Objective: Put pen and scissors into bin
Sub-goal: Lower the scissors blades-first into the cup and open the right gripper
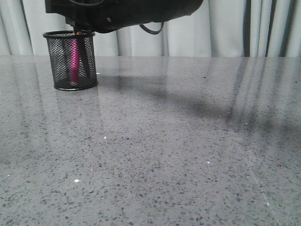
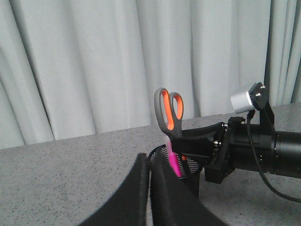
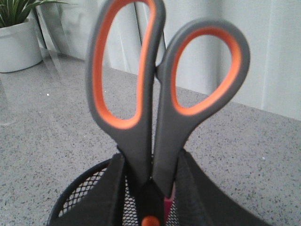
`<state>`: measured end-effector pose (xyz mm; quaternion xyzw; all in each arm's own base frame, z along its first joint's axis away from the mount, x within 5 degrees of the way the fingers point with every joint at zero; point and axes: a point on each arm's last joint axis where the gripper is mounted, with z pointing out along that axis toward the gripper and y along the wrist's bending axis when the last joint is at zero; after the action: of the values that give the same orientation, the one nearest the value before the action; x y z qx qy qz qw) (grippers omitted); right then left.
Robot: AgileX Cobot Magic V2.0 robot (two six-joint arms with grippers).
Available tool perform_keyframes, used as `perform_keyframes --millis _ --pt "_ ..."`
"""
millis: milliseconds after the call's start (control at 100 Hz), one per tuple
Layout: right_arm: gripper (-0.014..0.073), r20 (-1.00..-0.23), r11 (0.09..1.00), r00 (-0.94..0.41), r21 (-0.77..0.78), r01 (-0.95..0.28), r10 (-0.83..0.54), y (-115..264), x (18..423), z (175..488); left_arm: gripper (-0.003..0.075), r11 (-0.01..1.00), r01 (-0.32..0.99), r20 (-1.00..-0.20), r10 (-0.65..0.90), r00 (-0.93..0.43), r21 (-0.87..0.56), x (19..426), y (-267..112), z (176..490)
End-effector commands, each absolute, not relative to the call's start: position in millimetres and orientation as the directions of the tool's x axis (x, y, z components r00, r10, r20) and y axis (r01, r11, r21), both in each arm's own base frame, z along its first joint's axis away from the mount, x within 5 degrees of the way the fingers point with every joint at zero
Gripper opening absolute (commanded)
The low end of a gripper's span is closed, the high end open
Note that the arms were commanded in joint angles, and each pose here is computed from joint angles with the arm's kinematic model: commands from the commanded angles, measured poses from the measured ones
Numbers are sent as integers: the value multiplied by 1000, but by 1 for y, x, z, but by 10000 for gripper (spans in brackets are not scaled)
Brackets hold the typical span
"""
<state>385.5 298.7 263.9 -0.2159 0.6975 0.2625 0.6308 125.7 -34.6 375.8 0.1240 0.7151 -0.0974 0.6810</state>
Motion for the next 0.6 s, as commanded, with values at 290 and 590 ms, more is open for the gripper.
perform_keyframes --millis 290,590 --pt "-68 -996 764 1 71 -642 93 291 381 306 -22 961 277 -1000 7 22 13 125 -31 389" --pt "-55 -998 757 21 35 -653 65 292 380 306 -22 961 277 -1000 7 22 13 125 -31 389"
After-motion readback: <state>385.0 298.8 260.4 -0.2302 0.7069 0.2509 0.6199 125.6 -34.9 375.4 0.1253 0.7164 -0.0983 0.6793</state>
